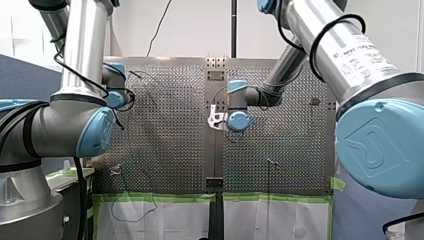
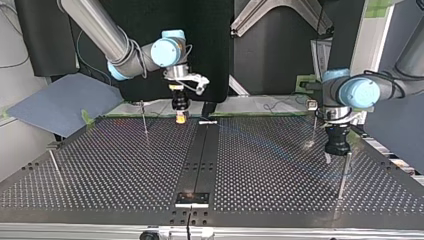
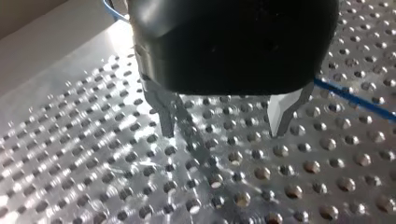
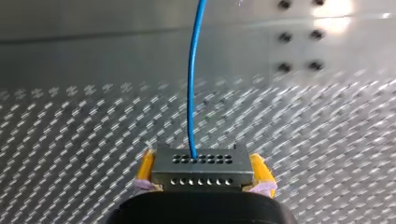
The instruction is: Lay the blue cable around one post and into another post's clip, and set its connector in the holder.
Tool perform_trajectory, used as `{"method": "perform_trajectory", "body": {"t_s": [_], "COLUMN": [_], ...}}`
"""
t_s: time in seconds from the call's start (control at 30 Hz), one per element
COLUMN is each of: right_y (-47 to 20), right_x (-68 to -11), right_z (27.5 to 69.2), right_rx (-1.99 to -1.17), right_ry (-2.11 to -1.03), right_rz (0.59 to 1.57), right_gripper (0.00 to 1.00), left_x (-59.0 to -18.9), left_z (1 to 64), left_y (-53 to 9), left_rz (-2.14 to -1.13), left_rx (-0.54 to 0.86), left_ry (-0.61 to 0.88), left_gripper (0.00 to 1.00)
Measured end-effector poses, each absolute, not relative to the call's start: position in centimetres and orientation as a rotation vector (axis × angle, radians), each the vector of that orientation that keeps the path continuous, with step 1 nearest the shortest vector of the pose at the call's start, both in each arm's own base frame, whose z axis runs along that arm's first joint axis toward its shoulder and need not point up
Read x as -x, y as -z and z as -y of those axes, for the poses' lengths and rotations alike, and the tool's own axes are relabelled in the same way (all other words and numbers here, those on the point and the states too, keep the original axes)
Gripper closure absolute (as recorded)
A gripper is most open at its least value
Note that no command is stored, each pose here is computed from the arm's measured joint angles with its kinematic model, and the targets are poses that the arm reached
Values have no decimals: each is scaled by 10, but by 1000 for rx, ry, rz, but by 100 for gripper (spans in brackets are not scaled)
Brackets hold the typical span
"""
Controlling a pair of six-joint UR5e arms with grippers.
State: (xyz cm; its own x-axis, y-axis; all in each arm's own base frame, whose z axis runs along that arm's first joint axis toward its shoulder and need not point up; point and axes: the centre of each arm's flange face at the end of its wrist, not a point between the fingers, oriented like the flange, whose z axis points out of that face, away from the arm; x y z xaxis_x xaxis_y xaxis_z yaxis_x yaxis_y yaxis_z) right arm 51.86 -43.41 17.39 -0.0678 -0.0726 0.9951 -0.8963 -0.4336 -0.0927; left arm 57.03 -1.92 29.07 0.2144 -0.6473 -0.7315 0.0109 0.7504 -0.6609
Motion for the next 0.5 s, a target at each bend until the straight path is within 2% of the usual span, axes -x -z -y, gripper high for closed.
{"method": "perform_trajectory", "body": {"t_s": [0.5], "right_y": [-47], "right_x": [-467], "right_z": [421], "right_rx": [-1568], "right_ry": [-1395], "right_rz": [1202], "right_gripper": [98], "left_x": [-577], "left_z": [10], "left_y": [-293], "left_rz": [-1272], "left_rx": [628], "left_ry": [492], "left_gripper": [1]}}
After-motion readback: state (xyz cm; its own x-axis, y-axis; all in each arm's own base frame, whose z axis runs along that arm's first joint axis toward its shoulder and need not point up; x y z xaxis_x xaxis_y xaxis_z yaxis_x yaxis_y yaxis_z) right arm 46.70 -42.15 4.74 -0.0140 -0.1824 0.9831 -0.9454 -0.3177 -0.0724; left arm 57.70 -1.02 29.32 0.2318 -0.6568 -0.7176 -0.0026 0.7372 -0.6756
